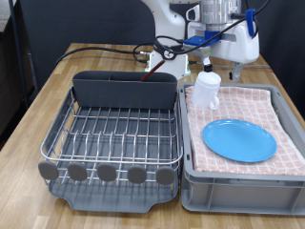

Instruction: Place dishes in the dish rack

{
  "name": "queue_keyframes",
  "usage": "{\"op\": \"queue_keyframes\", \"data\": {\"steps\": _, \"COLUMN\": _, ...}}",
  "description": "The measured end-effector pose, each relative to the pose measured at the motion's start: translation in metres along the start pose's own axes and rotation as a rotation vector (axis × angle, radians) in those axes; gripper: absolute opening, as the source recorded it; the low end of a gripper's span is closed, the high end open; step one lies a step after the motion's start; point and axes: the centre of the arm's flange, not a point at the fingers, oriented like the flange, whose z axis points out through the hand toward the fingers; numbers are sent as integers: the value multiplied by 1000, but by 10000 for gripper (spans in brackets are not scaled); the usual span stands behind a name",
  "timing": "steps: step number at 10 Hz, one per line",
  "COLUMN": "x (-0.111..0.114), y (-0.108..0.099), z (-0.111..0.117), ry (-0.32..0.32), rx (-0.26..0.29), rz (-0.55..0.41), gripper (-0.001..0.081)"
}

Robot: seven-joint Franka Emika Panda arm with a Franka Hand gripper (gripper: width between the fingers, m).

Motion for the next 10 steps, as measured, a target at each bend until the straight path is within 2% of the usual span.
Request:
{"op": "queue_keyframes", "data": {"steps": 3, "x": 15, "y": 5, "z": 19, "ry": -14, "rx": -26, "rz": -88, "gripper": 802}}
{"op": "queue_keyframes", "data": {"steps": 4, "x": 15, "y": 5, "z": 19, "ry": -13, "rx": -25, "rz": -78, "gripper": 802}}
{"op": "queue_keyframes", "data": {"steps": 7, "x": 15, "y": 3, "z": 23, "ry": -42, "rx": -11, "rz": -104, "gripper": 802}}
{"op": "queue_keyframes", "data": {"steps": 10, "x": 17, "y": 1, "z": 39, "ry": -83, "rx": 6, "rz": -149, "gripper": 802}}
